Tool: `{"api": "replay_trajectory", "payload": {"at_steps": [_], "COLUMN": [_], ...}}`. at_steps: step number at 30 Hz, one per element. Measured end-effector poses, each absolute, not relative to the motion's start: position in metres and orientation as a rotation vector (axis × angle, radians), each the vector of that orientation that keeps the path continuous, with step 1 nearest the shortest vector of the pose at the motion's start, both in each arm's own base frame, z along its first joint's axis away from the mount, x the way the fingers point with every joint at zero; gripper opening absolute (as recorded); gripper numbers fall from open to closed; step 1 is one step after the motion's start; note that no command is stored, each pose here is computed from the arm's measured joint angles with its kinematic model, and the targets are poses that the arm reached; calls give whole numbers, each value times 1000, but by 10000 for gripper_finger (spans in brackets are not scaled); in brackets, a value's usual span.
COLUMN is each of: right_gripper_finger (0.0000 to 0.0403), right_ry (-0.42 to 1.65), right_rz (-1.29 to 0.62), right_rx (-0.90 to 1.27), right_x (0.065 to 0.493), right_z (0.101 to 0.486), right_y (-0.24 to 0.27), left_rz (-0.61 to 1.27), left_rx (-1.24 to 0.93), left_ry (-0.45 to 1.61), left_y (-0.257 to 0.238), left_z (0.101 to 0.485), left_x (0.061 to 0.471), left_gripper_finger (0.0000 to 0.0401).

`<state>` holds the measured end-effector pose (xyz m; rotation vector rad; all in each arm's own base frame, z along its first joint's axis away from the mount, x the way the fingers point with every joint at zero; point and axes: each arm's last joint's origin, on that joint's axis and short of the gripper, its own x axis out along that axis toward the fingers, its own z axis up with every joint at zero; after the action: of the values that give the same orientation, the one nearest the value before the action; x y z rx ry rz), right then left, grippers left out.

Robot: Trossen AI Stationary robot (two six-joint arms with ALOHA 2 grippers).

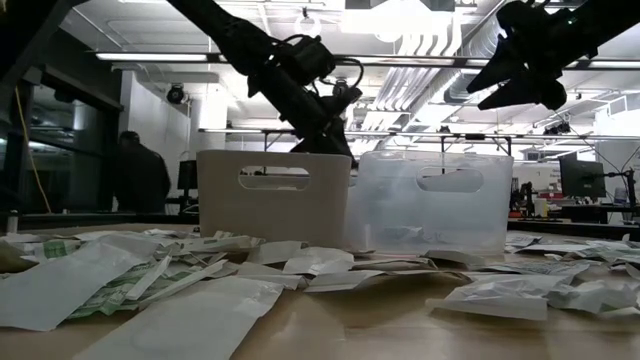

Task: Pick & Place First Aid Supplies
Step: Put the blue alcohol pad into the black bin

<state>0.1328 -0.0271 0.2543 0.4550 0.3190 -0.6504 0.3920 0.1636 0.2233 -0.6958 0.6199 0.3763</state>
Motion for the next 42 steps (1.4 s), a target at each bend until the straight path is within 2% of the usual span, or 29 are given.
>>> {"api": "replay_trajectory", "payload": {"at_steps": [6, 15, 18, 25, 31, 36, 42], "right_gripper_finger": [222, 222, 222, 222, 222, 222, 222], "right_ry": [327, 346, 353, 362, 361, 363, 369], "right_rz": [-644, -600, -579, -559, -560, -561, -553], "right_rx": [441, 454, 460, 487, 492, 492, 502], "right_x": [133, 133, 133, 133, 133, 133, 133], "right_z": [254, 253, 253, 253, 253, 252, 252], "right_y": [-27, -26, -25, -24, -24, -24, -24], "left_rz": [365, 342, 321, 356, 358, 416, 390], "left_rx": [-694, -643, -611, -500, -351, -264, -272], "left_ry": [646, 648, 657, 753, 979, 1227, 1305], "left_y": [157, 158, 162, 167, 151, 137, 126], "left_z": [218, 219, 221, 250, 273, 273, 256], "left_x": [395, 395, 391, 359, 319, 292, 273], "left_gripper_finger": [12, 105, 123, 128, 128, 128, 128]}}
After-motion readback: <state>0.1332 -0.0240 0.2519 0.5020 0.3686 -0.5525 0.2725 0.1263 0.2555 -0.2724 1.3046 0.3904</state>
